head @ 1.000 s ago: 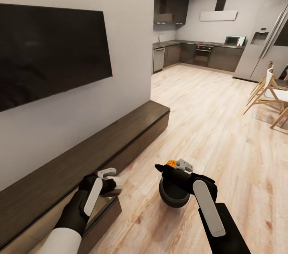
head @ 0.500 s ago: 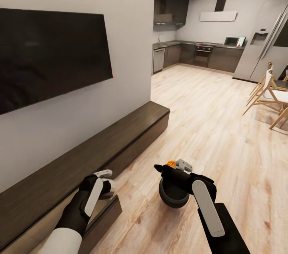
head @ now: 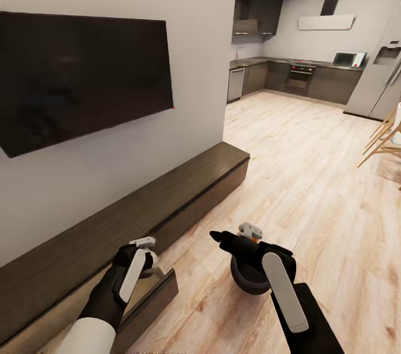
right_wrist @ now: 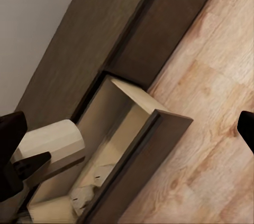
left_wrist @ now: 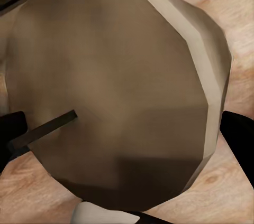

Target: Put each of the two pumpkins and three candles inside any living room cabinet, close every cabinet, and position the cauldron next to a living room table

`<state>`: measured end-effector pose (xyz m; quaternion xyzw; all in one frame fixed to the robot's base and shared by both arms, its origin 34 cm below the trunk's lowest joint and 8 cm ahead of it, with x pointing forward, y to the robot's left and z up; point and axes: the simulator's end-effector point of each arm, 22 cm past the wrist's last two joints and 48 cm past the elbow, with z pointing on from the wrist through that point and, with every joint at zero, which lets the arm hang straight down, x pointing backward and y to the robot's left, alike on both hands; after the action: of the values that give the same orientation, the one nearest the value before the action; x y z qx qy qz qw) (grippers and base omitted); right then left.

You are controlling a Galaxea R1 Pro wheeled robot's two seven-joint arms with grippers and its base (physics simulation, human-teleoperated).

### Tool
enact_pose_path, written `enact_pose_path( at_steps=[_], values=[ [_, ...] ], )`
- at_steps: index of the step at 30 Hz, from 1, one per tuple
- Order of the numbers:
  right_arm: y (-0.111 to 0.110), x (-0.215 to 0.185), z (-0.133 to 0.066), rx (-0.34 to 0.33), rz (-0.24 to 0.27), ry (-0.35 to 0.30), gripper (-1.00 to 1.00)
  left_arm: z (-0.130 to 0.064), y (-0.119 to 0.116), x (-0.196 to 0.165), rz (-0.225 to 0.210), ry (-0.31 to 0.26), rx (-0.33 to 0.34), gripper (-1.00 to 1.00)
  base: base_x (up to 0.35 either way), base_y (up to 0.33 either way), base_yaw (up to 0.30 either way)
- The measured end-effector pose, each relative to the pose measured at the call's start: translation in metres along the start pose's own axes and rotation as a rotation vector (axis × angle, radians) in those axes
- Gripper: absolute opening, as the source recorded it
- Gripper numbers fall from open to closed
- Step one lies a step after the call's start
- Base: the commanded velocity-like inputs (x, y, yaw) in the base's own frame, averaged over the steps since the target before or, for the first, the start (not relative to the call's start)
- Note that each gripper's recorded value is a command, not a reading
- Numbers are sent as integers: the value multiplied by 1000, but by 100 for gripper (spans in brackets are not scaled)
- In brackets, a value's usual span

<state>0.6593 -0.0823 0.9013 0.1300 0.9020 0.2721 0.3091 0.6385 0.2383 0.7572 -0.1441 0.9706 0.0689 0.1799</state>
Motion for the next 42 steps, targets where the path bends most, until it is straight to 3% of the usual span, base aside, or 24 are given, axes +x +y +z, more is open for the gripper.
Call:
enact_pose_path(
  at_steps=[10,30,42],
  values=[
    [1,1,0,-2,-1,2,100,0,-2,0,0,0,4,-100,-41,-197,288],
    [1,1,0,-3,0,2,100,-1,-3,1,1,1,7,-100,0,-13,288],
    [1,1,0,-3,0,2,100,-1,-4,1,4,1,7,-100,33,-177,288]
  ],
)
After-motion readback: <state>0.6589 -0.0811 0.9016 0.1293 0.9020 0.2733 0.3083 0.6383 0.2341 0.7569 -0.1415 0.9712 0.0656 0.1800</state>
